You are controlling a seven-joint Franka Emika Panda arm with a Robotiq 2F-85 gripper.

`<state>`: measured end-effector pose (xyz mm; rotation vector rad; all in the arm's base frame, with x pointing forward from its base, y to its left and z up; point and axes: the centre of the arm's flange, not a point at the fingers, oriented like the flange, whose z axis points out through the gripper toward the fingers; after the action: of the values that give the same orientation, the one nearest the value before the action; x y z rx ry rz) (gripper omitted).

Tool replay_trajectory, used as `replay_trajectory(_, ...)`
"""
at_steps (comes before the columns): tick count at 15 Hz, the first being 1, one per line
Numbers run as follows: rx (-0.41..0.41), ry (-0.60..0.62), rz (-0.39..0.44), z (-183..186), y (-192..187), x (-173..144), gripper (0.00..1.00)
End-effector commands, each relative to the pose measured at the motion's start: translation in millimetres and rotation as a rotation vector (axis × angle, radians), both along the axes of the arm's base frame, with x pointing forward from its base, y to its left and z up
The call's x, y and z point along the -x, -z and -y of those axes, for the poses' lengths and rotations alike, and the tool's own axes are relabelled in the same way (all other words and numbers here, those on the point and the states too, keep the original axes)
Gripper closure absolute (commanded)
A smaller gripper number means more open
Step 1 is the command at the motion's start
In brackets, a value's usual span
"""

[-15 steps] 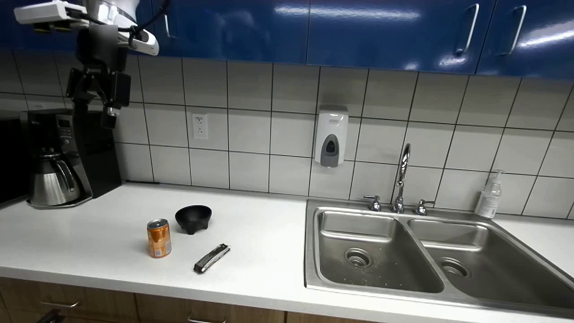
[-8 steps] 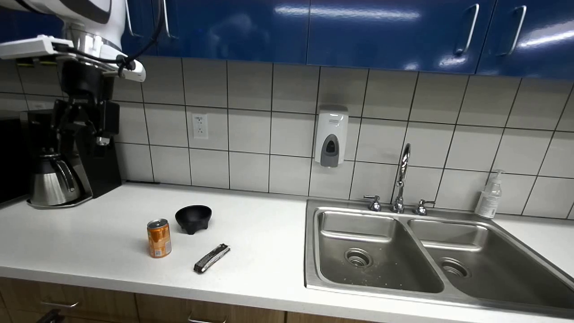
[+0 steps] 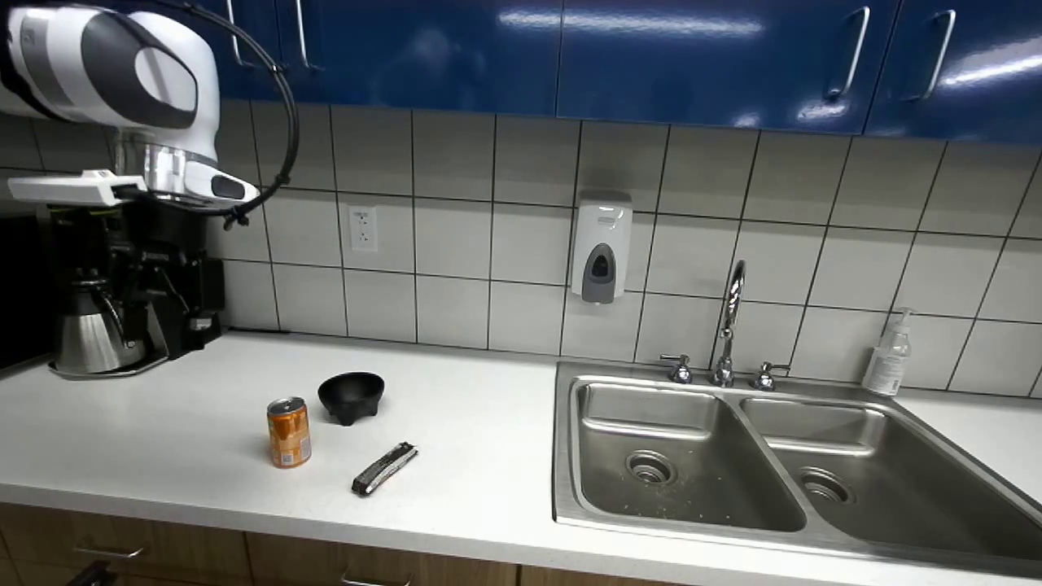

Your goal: Put the can in the bowl

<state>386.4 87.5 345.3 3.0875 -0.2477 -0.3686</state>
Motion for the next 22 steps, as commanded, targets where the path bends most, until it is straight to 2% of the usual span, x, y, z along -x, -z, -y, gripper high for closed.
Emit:
replay_trajectory(1,0.003,0.006,0.031,-10.6,33.9,-32.5,0.00)
replay_trajectory(11,0.028,0.024,0.094,5.5,110.7,-111.7,0.00)
replay_trajectory(17,0.053,0.048,0.095,26.9,143.5,-135.4,0.00)
replay_trajectory(22,0.045,0.045,0.099,18.9,152.8,-143.6,0.00)
